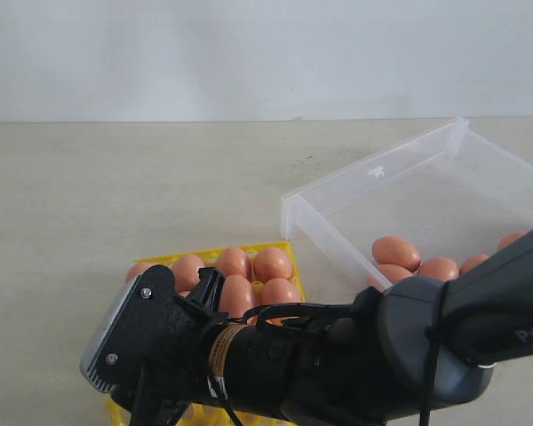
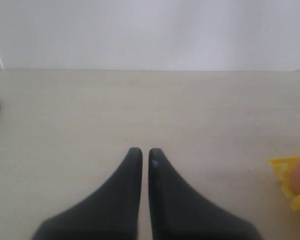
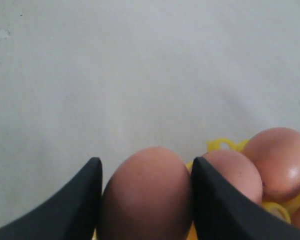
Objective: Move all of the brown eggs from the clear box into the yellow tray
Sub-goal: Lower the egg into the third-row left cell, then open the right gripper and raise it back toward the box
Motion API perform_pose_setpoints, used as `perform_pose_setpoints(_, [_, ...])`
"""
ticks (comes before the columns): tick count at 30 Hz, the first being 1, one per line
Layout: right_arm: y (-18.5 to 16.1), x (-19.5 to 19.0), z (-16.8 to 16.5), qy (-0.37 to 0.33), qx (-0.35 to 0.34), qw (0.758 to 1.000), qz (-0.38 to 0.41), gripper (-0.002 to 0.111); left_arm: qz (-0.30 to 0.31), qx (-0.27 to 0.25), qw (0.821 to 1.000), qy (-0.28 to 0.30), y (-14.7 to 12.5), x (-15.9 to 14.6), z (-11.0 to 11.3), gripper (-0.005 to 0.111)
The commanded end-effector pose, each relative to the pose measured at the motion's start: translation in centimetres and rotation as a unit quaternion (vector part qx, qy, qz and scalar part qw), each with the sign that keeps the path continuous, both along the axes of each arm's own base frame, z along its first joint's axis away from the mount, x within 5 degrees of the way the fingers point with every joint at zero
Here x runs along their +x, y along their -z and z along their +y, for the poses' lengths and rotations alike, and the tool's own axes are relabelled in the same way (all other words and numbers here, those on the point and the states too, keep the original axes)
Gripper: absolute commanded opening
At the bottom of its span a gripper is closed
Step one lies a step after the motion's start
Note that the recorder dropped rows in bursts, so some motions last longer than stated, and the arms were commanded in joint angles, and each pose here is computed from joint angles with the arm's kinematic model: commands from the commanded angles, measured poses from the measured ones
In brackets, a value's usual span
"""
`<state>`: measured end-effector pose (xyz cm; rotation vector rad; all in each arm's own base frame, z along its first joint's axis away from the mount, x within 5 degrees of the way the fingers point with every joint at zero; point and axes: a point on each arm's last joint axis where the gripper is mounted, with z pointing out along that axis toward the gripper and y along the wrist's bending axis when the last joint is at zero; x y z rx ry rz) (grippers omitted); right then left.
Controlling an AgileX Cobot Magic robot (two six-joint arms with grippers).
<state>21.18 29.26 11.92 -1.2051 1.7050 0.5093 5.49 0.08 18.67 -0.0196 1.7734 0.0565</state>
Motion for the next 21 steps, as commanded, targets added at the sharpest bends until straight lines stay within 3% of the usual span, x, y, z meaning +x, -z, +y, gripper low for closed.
perform_pose_setpoints(1, [-0.1, 0.1, 0.1, -0.001, 0.001, 1.000, -0.006, 0.043, -0.005, 0.002, 1.000, -0.001, -0.1, 0.0, 0.0, 0.004])
perform_pose_setpoints(17, [-0.3, 0.1, 0.1, 0.003, 0.013, 1.000, -0.005, 0.046, -0.005, 0.002, 1.000, -0.001, -0.1, 0.0, 0.0, 0.004])
perform_pose_setpoints(21, [-3.3, 0.5, -0.2, 0.046, 0.061, 0.997, -0.008, 0.046, -0.005, 0.002, 1.000, -0.001, -0.1, 0.0, 0.0, 0.004])
